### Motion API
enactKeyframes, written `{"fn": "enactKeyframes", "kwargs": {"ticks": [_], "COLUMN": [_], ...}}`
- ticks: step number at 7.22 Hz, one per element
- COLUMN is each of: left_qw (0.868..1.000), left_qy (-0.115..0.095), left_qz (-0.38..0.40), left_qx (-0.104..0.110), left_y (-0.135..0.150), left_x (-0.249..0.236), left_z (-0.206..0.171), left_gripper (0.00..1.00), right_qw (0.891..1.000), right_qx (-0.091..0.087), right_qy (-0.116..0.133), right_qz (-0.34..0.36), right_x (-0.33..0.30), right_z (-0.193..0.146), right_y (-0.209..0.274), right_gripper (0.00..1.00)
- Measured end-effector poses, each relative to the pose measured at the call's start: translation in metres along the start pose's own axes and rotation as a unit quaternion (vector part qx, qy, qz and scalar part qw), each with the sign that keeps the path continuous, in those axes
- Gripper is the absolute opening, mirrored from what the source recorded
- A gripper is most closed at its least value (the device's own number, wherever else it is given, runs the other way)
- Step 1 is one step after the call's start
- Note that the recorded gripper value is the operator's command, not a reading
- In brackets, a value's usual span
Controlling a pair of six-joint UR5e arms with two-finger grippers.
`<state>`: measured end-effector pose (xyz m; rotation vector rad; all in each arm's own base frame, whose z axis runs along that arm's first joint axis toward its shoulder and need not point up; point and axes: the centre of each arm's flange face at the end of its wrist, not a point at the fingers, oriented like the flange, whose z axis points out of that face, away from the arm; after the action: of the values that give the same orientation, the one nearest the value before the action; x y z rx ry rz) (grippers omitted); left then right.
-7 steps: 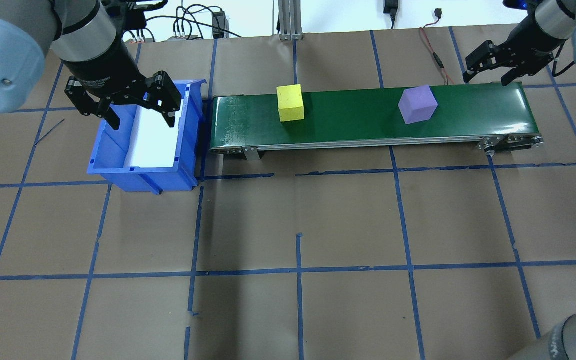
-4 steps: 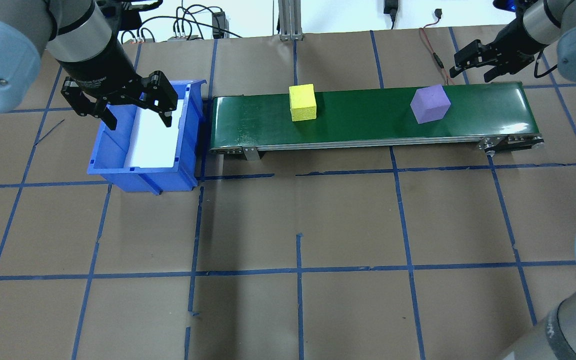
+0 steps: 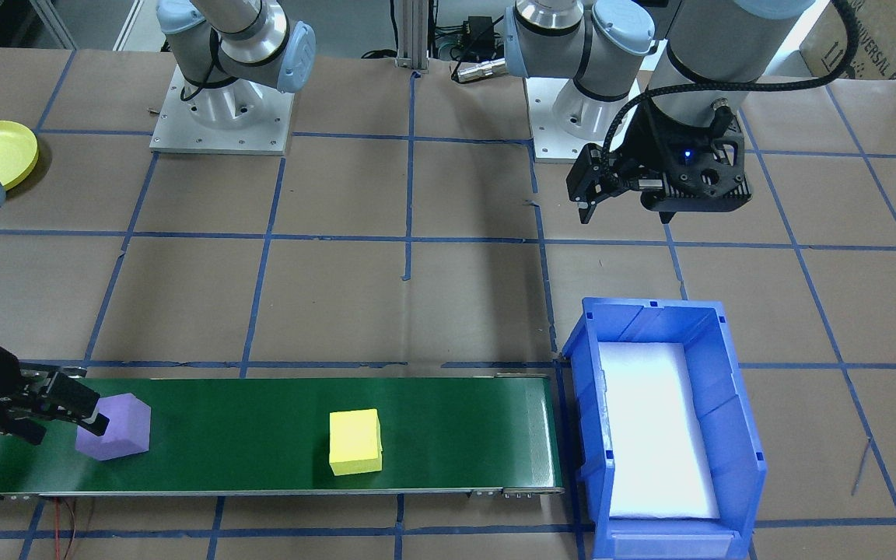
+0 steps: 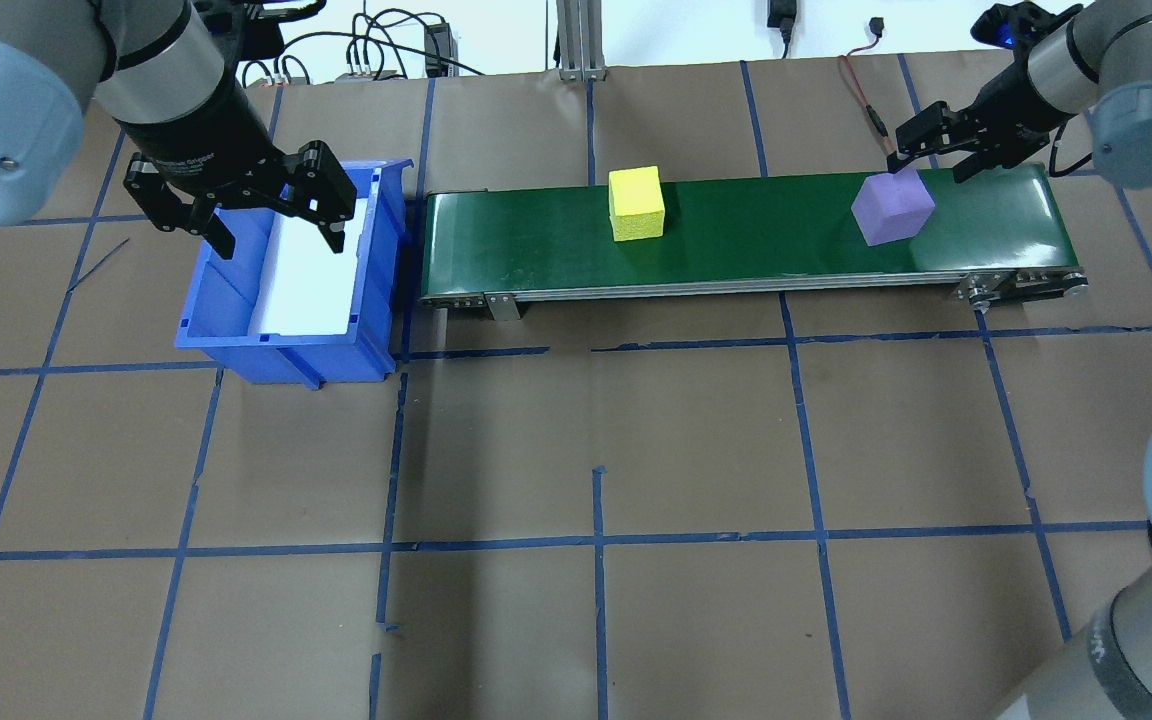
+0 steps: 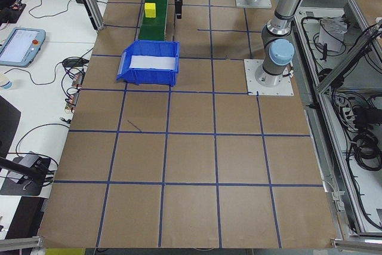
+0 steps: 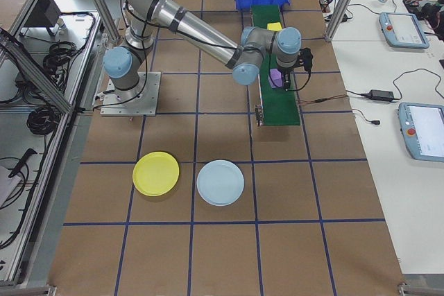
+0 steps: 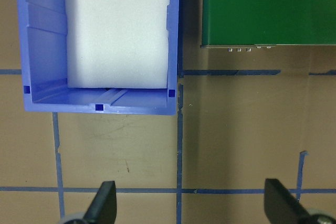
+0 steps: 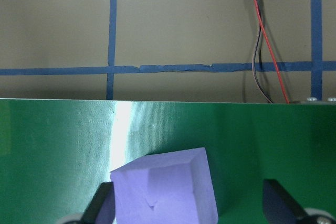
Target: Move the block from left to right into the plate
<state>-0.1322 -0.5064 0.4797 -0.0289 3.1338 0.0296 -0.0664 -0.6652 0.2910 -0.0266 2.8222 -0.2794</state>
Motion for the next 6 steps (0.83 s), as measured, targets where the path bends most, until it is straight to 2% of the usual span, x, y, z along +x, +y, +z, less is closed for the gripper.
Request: {"fn": "enactKeyframes", "kwargs": {"ticks": [3, 4, 5, 6], "left_qw": [1.000, 1.000, 1.000, 1.000], "left_qy": [0.000, 0.000, 0.001, 0.001], "left_qz": [0.000, 0.000, 0.000, 0.000], "left_qx": [-0.001, -0.002, -0.002, -0.002], "left_y": [0.000, 0.000, 0.000, 0.000], "left_x": [0.000, 0.000, 0.000, 0.000], "left_z": [0.001, 0.002, 0.002, 0.002], "left_gripper": [1.00, 1.00, 1.00, 1.00], "right_qw": [1.000, 1.000, 0.999, 0.997], "right_qx": [-0.011, -0.021, -0.033, -0.042], "right_qy": [0.001, 0.007, 0.029, 0.056], "right_qz": [0.005, 0.008, 0.009, 0.009], "right_x": [0.004, 0.006, 0.011, 0.016], "right_z": [0.012, 0.019, 0.022, 0.021], "right_y": [0.006, 0.012, 0.016, 0.018], "right_gripper": [1.00, 0.90, 0.52, 0.38]}}
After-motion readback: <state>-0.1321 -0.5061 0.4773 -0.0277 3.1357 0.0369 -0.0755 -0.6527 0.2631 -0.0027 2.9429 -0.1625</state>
